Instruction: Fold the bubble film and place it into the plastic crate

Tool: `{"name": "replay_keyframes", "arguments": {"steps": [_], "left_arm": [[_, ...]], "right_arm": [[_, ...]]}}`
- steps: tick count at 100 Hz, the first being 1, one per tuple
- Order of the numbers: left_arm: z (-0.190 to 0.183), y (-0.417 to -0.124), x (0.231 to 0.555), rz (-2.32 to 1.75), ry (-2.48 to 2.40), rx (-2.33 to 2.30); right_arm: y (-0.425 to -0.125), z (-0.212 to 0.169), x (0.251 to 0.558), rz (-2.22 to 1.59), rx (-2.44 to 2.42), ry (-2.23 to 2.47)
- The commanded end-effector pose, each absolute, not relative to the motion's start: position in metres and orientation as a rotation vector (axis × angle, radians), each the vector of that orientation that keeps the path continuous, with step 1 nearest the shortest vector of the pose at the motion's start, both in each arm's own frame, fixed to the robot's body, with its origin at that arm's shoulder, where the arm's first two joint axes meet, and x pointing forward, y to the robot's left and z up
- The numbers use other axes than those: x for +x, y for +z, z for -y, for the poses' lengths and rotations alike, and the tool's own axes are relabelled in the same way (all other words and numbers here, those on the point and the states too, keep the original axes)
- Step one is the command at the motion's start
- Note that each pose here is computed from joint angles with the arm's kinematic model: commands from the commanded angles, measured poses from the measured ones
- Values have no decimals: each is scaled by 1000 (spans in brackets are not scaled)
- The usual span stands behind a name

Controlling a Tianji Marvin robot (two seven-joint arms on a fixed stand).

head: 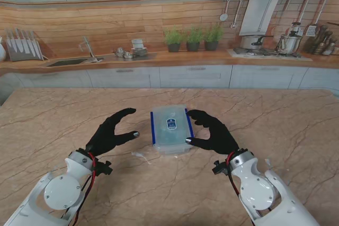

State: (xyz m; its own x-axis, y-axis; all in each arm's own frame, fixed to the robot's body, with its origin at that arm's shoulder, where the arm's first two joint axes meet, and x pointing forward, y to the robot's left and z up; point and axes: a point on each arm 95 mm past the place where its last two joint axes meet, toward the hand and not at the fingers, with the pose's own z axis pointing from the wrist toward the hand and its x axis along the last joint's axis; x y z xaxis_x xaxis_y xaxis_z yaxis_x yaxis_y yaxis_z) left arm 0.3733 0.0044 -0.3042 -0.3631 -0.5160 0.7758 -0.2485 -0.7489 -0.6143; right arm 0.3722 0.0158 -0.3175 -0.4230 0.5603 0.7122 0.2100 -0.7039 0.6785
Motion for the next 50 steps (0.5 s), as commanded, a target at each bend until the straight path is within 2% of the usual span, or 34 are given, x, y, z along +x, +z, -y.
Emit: {"name": "replay_keyframes", "arguments": {"steps": [1, 29, 50], "left_arm": [[-6, -306, 364, -1055, -2223, -1649], [-13, -303, 347, -1051, -2239, -1600], [-10, -306, 346, -1108, -2243, -1608]], "right_arm": [[-320, -21, 363, -1076, 1530, 2244], [-313, -21, 347, -1058, 1494, 2316], [-308, -19, 338, -1048, 1481, 2373]]}}
